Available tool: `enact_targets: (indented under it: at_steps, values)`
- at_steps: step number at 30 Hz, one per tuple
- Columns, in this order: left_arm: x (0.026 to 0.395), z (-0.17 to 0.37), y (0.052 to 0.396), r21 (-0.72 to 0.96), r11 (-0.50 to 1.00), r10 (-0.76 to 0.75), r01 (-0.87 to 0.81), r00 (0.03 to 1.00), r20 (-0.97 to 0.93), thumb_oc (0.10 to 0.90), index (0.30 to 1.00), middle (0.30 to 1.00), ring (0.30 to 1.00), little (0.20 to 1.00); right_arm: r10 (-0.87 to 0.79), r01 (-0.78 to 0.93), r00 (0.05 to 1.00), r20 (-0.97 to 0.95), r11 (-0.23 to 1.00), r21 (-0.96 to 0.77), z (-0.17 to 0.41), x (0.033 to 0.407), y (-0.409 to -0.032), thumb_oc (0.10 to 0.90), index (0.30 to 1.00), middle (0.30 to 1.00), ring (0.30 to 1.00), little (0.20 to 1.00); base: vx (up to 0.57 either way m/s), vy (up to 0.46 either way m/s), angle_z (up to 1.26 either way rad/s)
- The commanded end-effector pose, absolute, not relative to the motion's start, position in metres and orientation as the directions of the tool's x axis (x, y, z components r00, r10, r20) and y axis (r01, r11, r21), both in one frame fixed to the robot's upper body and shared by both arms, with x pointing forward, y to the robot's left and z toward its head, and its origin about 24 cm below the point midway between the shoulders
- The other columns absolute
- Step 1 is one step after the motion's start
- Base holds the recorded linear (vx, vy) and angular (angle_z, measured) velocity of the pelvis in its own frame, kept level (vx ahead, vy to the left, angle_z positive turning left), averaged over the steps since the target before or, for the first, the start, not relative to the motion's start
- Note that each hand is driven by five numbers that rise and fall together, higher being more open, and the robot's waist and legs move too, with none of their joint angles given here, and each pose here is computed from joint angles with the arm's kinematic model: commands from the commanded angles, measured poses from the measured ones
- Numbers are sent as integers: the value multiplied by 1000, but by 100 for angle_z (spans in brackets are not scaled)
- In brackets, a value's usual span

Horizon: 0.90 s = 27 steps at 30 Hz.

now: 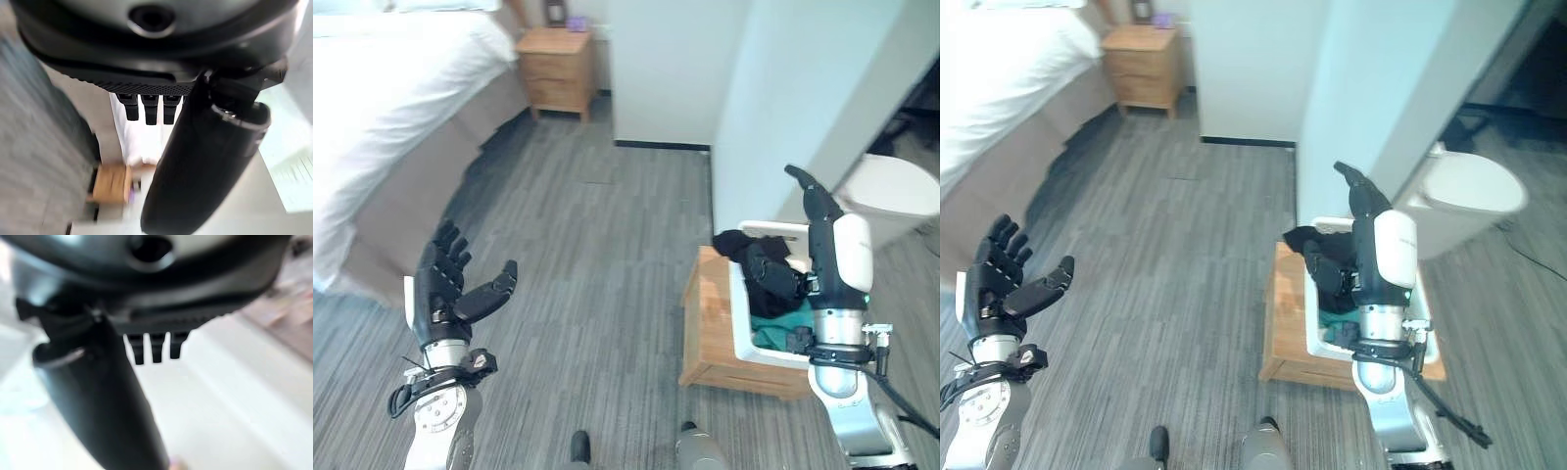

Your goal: Pick up bed clothes into laundry basket.

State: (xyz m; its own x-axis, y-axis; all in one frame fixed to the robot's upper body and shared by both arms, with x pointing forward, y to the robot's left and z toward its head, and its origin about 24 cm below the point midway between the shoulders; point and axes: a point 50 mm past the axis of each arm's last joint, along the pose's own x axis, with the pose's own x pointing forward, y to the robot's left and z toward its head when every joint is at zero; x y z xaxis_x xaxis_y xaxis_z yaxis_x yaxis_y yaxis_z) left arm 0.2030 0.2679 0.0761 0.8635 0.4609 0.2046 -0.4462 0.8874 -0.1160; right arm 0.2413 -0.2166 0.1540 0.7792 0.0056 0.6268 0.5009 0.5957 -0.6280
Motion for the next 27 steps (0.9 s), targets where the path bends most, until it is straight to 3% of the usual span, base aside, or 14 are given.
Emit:
enact_targets:
  at_steps: [1, 4, 7, 10, 14, 16, 22, 27]
  values:
    - [204, 119, 275, -120, 906, 417, -406, 809, 415, 800, 900, 900, 900, 900, 135, 465, 547, 826, 772, -433, 219, 243, -179, 800, 900, 900, 900, 900, -86, 4, 17]
    - [210, 112, 268, -137, 921, 390, -366, 835, 388, 800, 900, 900, 900, 900, 214, 284, 589, 780, 848, -447, 216, 251, -164, 800, 900, 900, 900, 900, -344, 66, 18]
    - [226, 106, 254, -124, 941, 338, -315, 876, 345, 800, 900, 900, 900, 900, 264, 139, 639, 722, 884, -446, 210, 260, -149, 800, 900, 900, 900, 900, -433, 56, 171]
    - [231, 108, 254, -66, 950, 309, -305, 882, 356, 800, 900, 900, 900, 900, 274, 102, 646, 713, 894, -436, 203, 262, -141, 800, 900, 900, 900, 900, -152, 41, 161]
    - [232, 111, 262, -128, 939, 343, -319, 874, 343, 800, 900, 900, 900, 900, 304, 17, 690, 657, 900, -435, 190, 268, -129, 800, 900, 900, 900, 900, 11, 213, 195]
    - [230, 93, 262, -18, 950, 304, -310, 918, 255, 800, 900, 900, 900, 900, 311, -13, 723, 617, 899, -438, 179, 267, -124, 800, 900, 900, 900, 900, 251, 264, 171]
    - [236, 102, 248, 52, 979, 173, -196, 942, 288, 800, 900, 900, 900, 900, 234, 89, 753, 615, 890, -447, 176, 263, -151, 800, 900, 900, 900, 900, 159, 159, 136]
    - [231, 97, 249, 85, 977, 167, -196, 948, 270, 800, 900, 900, 900, 900, 157, 136, 794, 587, 895, -424, 166, 258, -170, 800, 900, 900, 900, 900, 237, 75, 118]
